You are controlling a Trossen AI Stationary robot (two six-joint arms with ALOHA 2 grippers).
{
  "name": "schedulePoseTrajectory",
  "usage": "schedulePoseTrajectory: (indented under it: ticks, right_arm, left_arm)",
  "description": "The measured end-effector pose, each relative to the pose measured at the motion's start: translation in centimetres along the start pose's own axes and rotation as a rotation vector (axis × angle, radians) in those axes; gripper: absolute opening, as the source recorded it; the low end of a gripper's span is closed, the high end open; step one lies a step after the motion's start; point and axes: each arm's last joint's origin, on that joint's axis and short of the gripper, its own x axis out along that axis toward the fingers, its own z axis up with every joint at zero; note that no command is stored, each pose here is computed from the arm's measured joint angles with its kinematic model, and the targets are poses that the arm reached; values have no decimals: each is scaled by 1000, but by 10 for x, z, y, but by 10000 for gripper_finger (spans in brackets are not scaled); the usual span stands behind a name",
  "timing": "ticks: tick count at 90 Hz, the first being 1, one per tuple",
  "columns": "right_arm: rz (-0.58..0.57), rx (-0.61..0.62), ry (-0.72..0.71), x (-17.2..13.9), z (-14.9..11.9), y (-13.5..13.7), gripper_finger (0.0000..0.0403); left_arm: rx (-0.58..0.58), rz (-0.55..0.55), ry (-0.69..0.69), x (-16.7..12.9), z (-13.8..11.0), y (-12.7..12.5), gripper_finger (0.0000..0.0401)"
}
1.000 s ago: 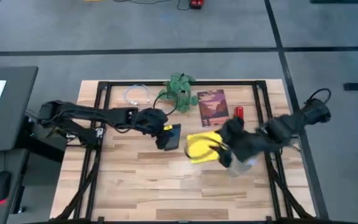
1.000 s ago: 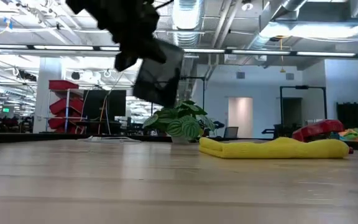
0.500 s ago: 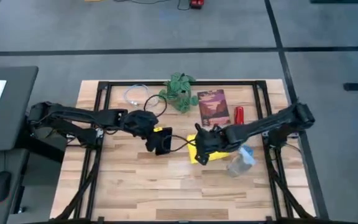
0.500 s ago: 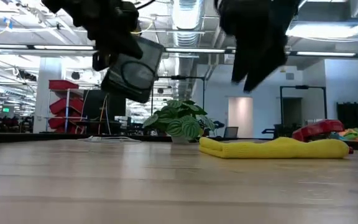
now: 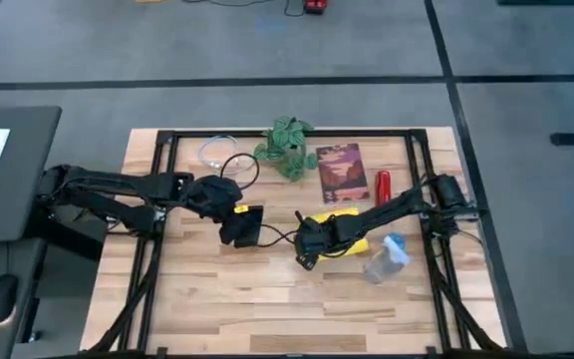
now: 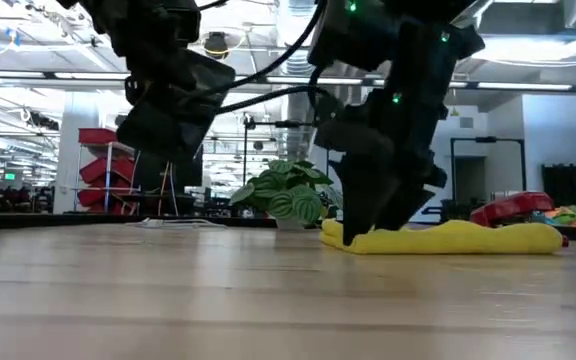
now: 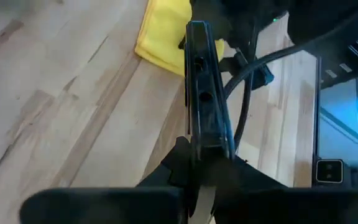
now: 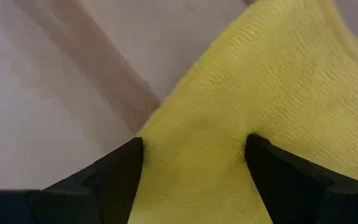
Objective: Apply microfiber cloth
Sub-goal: Wipe the front of the cellphone with the yellow microfiber cloth
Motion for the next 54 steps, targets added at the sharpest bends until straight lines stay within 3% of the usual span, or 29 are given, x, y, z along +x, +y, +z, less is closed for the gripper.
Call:
schedulePoseTrajectory:
  ticks: [26,40,54]
  right_arm:
    - [83,62,49,7,4,2,19]
    - [160,79,-58,-24,19,-1,5]
    - [270,116,-372,-98,44,-8,3]
  left_arm:
    - [-49,6,0,-1,-1,0,10]
    - [-87,8,-8,-1,0,0,10]
    - [-151,40,-54,-1,2,1,11]
